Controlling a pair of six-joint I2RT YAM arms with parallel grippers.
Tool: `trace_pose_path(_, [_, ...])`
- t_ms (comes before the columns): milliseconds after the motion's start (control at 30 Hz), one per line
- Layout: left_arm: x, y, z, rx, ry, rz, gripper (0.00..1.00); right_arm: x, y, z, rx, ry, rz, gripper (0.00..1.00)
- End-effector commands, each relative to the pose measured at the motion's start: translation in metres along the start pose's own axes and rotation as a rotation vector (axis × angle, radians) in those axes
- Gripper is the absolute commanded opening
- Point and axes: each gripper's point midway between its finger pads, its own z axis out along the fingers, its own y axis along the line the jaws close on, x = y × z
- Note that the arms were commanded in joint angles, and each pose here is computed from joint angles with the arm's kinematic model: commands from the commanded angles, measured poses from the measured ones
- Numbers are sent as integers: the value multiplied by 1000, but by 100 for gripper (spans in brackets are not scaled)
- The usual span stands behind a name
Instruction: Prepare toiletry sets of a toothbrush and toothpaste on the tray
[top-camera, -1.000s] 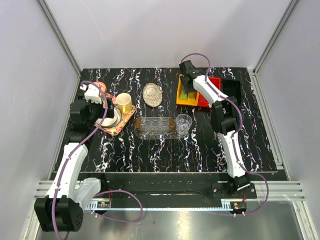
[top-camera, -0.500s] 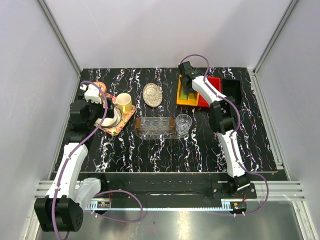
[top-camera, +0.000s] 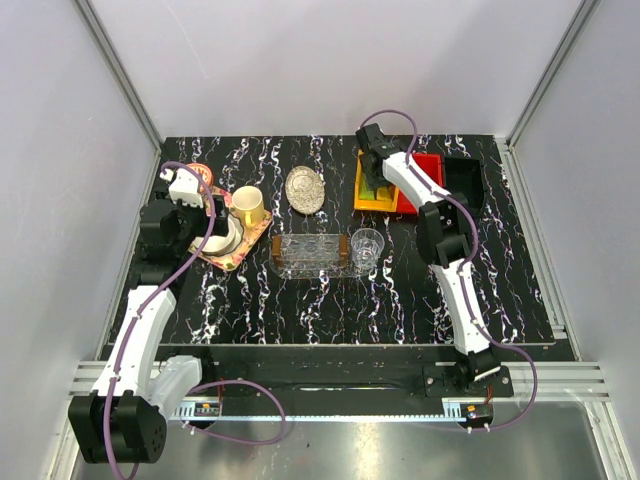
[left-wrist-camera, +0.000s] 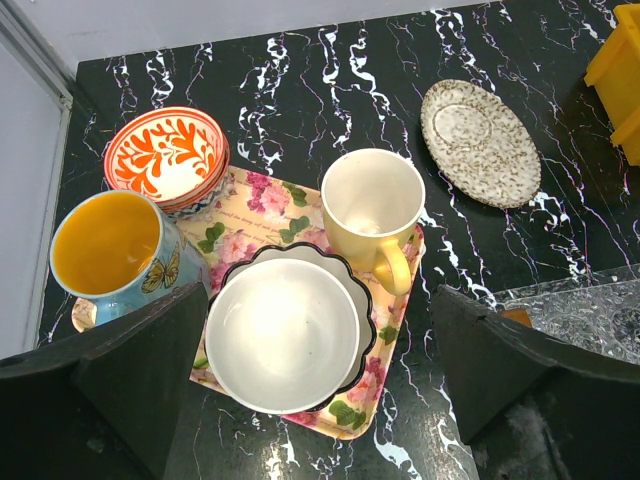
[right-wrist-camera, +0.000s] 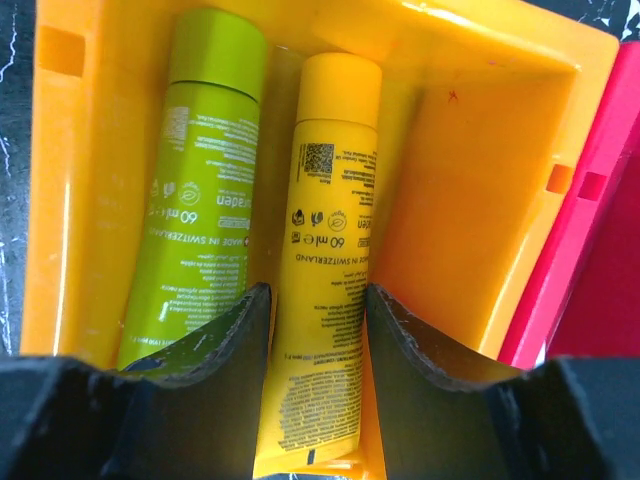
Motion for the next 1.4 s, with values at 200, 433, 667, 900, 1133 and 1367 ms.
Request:
trace_pose_path(200, [-16, 3, 1, -9, -64, 21, 99, 10, 4, 15, 2, 37, 6, 49])
trace_pose_path(433, [-15, 3, 1, -9, -63, 21, 99, -3, 4, 5, -14, 8, 14, 34])
trace_pose_path(667, [-16, 3, 0, -9, -66, 23, 99, -14, 0, -7, -17, -21, 21, 21])
trace_pose_path(900, [-21, 2, -1, -1, -77, 23, 99, -39, -10, -36, -17, -85, 32, 13])
trace_pose_path(1133, [-28, -1, -1, 17, -92, 42, 99, -53, -19, -70, -45, -111, 37, 8])
trace_pose_path(1367, [-39, -15, 2, 113, -83, 71, 99, -69, -23, -117, -113, -163, 45, 2])
